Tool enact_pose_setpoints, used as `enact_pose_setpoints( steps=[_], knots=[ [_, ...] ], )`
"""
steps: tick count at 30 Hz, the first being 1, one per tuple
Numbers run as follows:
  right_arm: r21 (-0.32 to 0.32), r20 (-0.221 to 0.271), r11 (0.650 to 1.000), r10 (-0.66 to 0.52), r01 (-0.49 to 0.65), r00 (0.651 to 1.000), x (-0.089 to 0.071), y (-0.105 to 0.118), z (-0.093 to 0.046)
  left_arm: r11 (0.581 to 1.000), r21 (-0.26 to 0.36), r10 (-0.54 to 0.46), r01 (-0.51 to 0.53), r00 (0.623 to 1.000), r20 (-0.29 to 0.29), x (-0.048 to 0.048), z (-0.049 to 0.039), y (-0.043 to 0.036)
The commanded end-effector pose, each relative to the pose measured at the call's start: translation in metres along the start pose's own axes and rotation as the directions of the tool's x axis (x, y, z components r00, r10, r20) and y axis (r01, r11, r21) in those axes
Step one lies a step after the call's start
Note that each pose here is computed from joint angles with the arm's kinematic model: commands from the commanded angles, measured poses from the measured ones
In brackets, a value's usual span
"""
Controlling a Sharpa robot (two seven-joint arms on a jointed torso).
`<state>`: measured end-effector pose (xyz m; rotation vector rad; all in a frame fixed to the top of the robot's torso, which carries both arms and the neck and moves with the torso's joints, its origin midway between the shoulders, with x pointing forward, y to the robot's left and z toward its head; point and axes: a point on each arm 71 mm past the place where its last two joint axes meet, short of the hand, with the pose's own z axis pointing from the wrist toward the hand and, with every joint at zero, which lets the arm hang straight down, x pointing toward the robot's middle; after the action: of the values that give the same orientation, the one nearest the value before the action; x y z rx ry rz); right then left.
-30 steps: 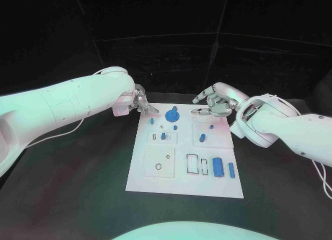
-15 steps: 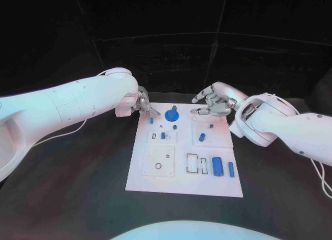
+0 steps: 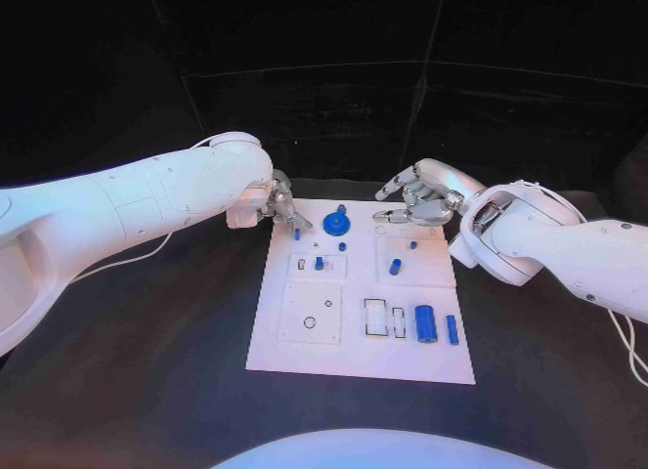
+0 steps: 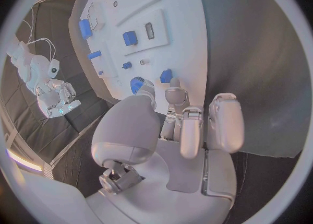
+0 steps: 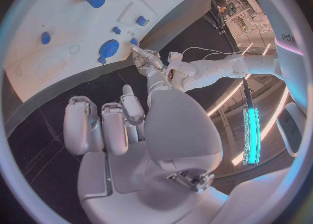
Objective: Assemble the parts on the task board
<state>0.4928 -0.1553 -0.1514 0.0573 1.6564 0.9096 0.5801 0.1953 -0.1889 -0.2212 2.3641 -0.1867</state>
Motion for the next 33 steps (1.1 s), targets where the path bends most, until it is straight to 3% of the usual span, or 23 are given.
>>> enact_pose_setpoints(
  steps=[1, 33],
  knots=[
    [-0.003, -0.005, 1.0, 0.001, -0.001, 1.0, 0.0, 0.0015, 0.0007, 1.0, -0.007, 0.021, -0.021, 1.0, -0.007, 0.0005, 0.0002, -0.0005],
    [-0.003, -0.007, 1.0, 0.001, -0.001, 1.0, 0.0003, 0.0019, 0.0009, 0.999, -0.009, 0.033, -0.033, 0.999, -0.015, 0.004, 0.0019, -0.0043]
  ],
)
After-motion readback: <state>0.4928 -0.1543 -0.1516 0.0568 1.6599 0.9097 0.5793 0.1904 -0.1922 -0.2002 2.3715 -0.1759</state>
